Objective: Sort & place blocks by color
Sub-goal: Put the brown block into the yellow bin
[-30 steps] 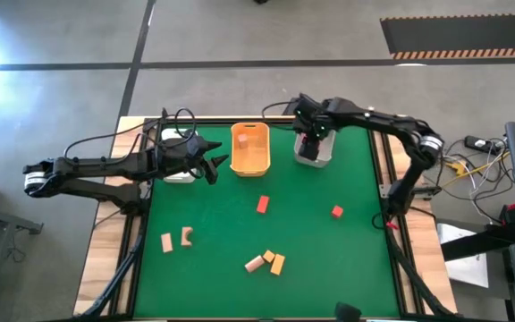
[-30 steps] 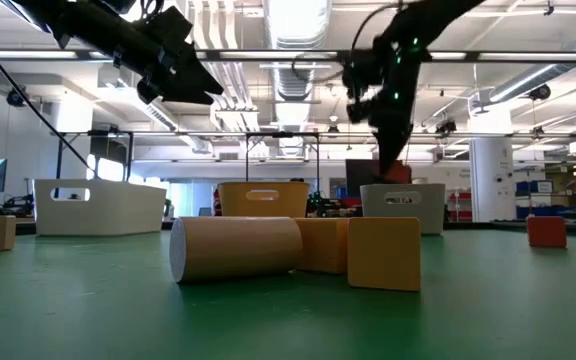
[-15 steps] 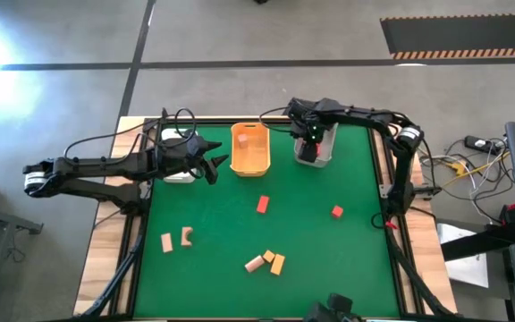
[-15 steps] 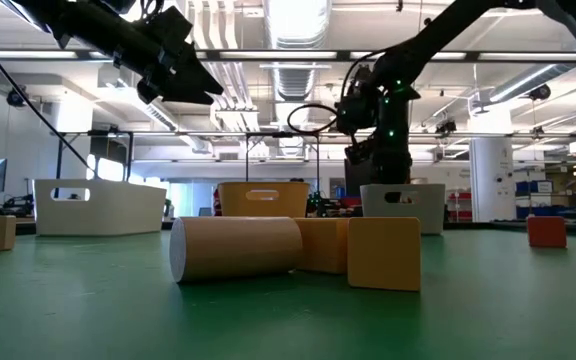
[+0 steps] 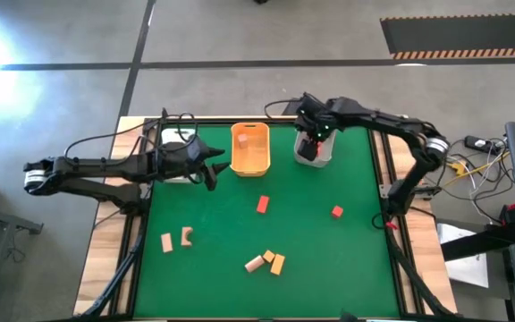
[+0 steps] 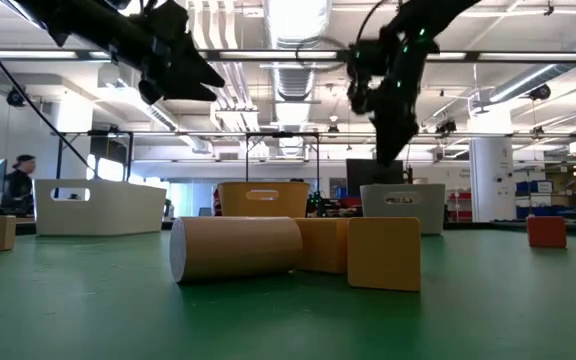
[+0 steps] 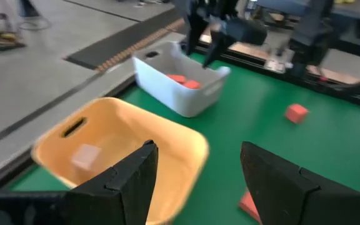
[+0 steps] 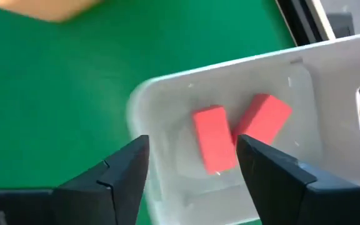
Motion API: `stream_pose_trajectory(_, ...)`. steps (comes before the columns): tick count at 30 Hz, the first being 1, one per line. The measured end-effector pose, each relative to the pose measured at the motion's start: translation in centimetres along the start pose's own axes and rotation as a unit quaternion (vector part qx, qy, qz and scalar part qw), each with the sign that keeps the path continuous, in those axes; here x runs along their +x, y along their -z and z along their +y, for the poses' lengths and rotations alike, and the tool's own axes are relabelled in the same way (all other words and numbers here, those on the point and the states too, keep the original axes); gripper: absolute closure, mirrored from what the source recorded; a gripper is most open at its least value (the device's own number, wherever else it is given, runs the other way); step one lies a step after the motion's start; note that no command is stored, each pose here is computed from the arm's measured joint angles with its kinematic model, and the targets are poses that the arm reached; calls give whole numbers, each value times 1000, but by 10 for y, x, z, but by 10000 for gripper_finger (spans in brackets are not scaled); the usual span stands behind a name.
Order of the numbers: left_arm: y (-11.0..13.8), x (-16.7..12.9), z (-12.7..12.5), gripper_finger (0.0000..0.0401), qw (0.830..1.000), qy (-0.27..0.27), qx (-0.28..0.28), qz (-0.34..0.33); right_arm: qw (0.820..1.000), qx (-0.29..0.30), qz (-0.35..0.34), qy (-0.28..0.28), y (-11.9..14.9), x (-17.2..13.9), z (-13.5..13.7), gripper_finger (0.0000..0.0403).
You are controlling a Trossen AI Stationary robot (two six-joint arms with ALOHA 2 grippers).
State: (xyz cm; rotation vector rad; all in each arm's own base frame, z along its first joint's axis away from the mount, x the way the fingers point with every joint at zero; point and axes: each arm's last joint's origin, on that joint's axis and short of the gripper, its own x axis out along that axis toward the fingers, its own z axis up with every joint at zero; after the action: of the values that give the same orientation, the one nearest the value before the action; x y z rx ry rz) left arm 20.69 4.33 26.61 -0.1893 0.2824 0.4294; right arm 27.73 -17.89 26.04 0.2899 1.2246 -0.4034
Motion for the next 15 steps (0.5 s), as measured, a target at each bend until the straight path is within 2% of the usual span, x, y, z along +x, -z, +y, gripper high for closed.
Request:
stream_pose_trajectory(7,6,-5,-23,189,998,53,-5,13,990,-28,-132,-31,14,-39,59,203)
stream_pose_trajectory(12,17,-2,-36,189,995,74,-48,53,964,-75,-240,-82,31,-50,103,216)
stream_pose_trajectory(15,31,1,-41,189,981,79,-112,139,943,-103,-298,-111,41,-53,123,222)
